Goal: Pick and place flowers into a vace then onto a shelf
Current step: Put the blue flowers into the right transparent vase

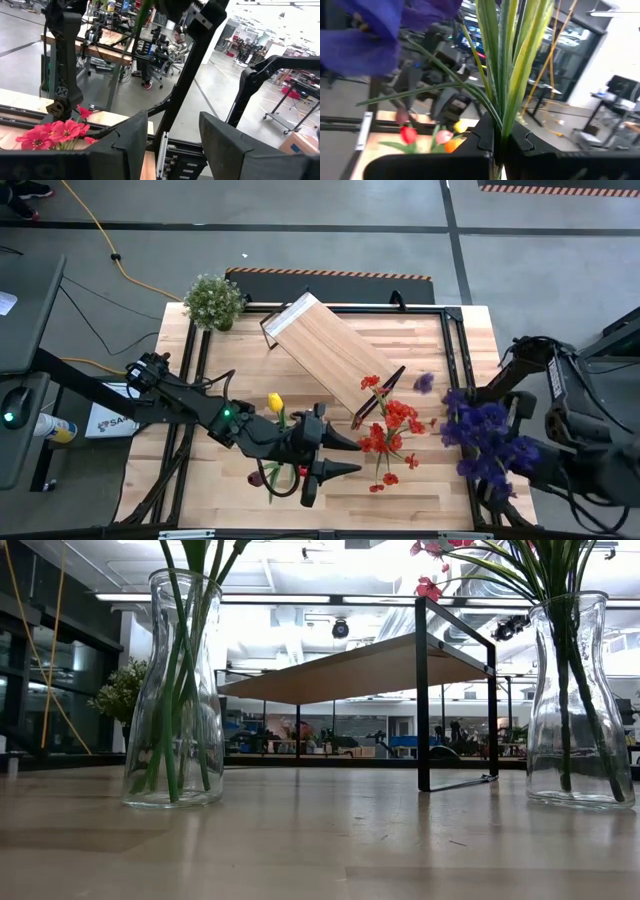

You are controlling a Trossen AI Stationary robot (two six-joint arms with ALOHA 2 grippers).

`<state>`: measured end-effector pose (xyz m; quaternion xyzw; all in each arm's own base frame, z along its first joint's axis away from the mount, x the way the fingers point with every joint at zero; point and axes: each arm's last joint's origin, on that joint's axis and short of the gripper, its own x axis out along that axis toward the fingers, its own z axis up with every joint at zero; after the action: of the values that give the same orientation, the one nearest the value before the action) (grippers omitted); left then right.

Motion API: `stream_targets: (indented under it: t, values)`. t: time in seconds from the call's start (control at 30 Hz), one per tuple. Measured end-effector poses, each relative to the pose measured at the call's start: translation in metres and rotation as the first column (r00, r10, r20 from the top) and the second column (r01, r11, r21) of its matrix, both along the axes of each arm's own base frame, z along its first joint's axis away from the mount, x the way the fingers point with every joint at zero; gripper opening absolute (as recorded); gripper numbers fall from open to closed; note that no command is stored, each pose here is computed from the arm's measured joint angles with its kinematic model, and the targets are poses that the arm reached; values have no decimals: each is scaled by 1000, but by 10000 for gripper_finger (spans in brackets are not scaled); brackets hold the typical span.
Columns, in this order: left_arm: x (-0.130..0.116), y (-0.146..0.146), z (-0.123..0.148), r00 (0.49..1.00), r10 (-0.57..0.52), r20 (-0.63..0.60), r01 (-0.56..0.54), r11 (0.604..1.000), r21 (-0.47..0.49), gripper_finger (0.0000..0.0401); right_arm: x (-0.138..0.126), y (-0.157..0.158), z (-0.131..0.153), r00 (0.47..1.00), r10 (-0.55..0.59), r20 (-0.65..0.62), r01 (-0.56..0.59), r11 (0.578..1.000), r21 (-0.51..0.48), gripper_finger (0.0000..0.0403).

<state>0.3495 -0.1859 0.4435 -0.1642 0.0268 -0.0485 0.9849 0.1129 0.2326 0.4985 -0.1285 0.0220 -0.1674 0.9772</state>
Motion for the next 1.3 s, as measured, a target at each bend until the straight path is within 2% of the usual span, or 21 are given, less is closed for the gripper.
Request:
stream_targets:
  t: [0.27, 0.5, 0.73, 1.03, 1.3]
  values:
    - [0, 0, 0, 1000, 0, 0, 0, 1000, 0, 211, -11, -5, -32, 999, 44, 15, -45, 997, 61, 2]
    - [0, 0, 0, 1000, -3, -2, 3, 1000, 1, 211, -4, -13, -52, 989, 126, -82, -111, 980, 167, 2]
    - [0, 0, -1, 1000, -2, -7, 2, 1000, 7, 211, 7, -12, -92, 987, 92, -133, -74, 988, 132, 3]
    - [0, 0, -2, 1000, -2, -16, 2, 1000, 11, 211, -6, -46, -122, 999, 35, 3, -35, 974, 223, 3]
    - [0, 1, -5, 999, 15, -42, -14, 1000, 27, 211, -16, -70, -157, 994, -5, 105, -33, 932, 361, 6]
